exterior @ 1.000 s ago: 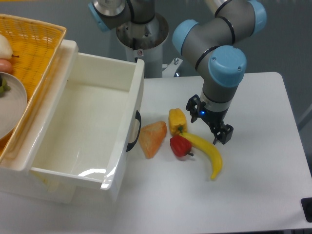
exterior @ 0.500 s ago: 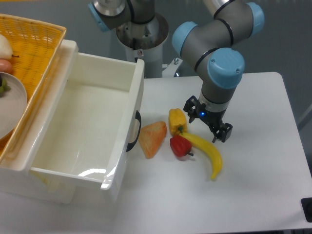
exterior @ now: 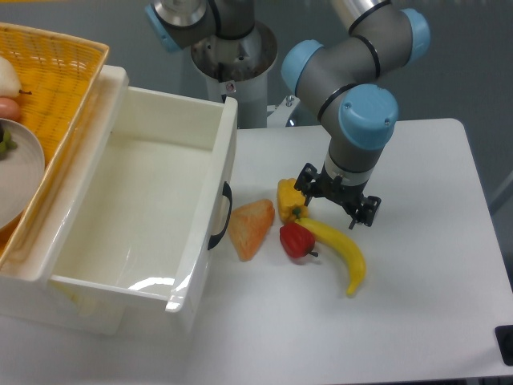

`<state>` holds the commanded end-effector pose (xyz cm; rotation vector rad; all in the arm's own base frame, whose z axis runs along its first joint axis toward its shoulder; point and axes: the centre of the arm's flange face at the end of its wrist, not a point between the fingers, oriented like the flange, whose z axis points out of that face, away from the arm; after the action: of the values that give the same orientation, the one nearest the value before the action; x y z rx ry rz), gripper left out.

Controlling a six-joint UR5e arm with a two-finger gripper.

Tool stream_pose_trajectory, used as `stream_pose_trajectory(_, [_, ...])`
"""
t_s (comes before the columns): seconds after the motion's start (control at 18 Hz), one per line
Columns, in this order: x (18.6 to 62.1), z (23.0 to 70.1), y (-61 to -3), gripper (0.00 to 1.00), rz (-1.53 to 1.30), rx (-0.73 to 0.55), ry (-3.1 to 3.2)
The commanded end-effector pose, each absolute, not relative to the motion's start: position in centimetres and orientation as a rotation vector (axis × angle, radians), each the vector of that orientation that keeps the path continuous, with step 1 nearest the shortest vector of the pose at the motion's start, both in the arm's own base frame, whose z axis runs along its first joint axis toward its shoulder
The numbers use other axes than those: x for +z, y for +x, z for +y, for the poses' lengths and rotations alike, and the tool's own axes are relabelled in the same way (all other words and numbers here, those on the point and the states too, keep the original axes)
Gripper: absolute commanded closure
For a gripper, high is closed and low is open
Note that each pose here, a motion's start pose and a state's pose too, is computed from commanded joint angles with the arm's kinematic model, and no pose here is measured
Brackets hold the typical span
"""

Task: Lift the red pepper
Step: 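Lower the gripper down over the red bell pepper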

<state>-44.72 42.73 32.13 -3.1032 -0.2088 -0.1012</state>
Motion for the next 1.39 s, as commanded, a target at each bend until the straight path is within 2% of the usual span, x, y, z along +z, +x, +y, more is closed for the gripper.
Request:
stream_pose_trajectory(0.28, [30.0, 42.9, -44.4, 0.00, -0.525, -0.126, -3.083])
stream_pose_trajectory(0.56, [27.1, 44.7, -43.0, 0.00, -0.695, -0.145, -3.072])
stream_pose_trajectory(1.39, [23.0, 46.0, -43.3, 0.00, -0.852, -0.201, -3.088])
